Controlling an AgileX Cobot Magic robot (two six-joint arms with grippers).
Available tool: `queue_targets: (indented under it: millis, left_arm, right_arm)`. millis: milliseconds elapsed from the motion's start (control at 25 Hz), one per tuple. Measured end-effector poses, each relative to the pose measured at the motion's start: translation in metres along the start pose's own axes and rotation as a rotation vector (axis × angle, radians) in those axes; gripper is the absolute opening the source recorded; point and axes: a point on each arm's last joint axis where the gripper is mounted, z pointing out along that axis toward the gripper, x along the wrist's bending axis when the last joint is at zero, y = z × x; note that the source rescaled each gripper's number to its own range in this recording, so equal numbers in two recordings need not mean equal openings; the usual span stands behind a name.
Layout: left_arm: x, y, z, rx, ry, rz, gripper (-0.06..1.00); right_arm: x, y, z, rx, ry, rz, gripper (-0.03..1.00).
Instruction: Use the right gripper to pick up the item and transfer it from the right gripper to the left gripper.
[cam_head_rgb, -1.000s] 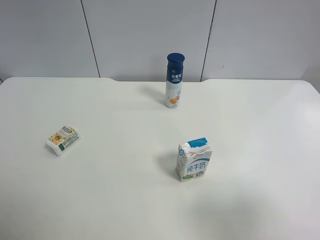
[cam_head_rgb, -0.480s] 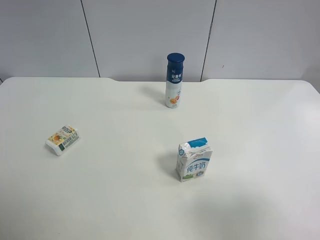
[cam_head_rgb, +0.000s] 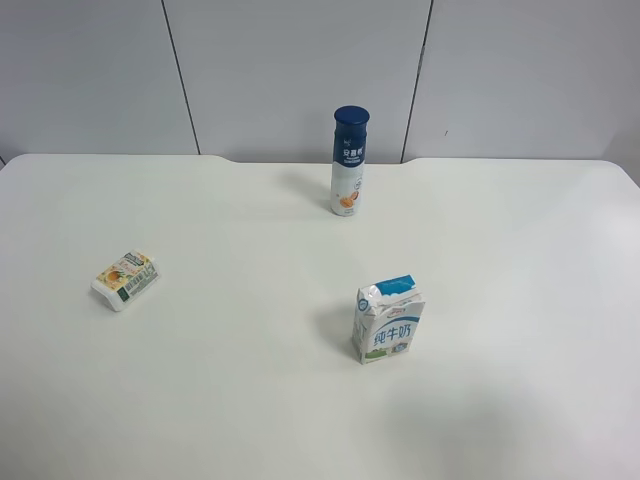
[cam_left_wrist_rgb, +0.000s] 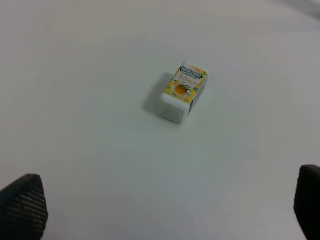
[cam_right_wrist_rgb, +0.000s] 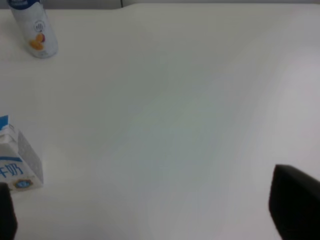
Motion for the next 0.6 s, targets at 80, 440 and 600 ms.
queue_targets:
  millis: [80, 440, 600]
  left_arm:
    - [0.0, 0.0, 0.0, 0.0, 0.0, 0.0, 1.0]
    - [0.0, 0.0001, 0.0, -0.001, 0.0, 0.0, 1.0]
    - [0.0, 0.0002, 0.0, -0.002, 0.0, 0.0, 1.0]
  right_arm:
    - [0.0, 0.0, 0.0, 0.0, 0.0, 0.0, 1.0]
    - [0.0001, 0.0, 0.0, 0.0, -0.011, 0.006, 1.0]
    - [0.0003, 0.0001, 0.0002, 0.001, -0.048, 0.026, 1.0]
